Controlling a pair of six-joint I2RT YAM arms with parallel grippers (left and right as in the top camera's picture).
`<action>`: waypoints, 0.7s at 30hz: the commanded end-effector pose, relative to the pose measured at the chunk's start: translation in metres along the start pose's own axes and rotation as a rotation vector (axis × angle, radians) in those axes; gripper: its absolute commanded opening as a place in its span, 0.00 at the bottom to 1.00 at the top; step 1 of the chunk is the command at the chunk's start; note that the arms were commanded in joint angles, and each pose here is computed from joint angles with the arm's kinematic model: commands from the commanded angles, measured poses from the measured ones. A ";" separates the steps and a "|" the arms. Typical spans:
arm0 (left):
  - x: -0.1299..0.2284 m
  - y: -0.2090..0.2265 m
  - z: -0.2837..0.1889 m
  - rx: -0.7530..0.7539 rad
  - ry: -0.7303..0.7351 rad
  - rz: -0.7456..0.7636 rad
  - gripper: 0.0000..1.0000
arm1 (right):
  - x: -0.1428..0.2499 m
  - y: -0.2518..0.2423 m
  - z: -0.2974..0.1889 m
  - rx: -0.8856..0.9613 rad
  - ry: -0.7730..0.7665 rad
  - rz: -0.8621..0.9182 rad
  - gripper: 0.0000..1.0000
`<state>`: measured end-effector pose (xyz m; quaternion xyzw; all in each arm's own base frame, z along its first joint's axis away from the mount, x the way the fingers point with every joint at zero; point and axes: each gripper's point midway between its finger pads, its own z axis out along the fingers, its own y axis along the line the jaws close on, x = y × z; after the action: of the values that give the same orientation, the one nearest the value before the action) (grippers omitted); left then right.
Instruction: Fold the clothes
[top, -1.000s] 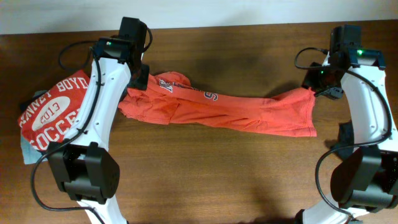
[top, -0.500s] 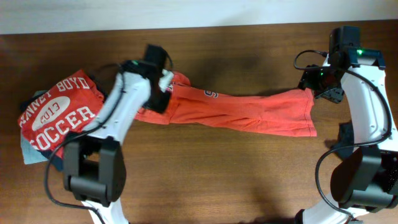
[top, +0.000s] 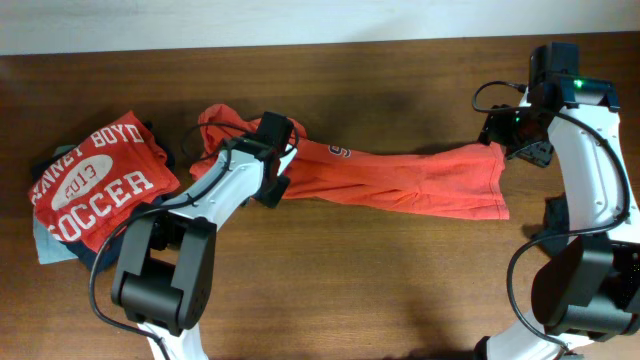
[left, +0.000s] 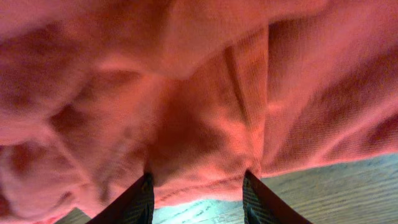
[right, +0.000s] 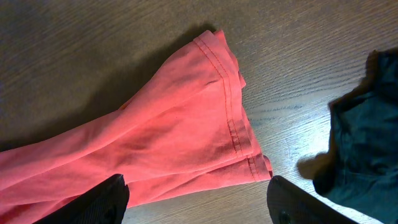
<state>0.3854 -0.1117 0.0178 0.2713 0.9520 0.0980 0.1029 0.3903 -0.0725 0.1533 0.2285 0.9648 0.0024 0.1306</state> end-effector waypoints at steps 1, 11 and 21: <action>0.010 -0.008 0.002 0.024 0.023 0.043 0.46 | -0.004 0.002 -0.006 -0.004 -0.020 -0.002 0.76; 0.009 -0.012 0.002 0.026 0.022 0.075 0.50 | -0.003 0.002 -0.006 -0.003 -0.016 -0.002 0.76; 0.009 -0.022 0.013 -0.002 0.042 0.122 0.40 | -0.003 0.002 -0.006 -0.003 -0.015 -0.002 0.76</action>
<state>0.3742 -0.1244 0.0110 0.3136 0.9399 0.0999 0.0905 0.3898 -0.0725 0.1531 0.2285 0.9649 0.0023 0.1296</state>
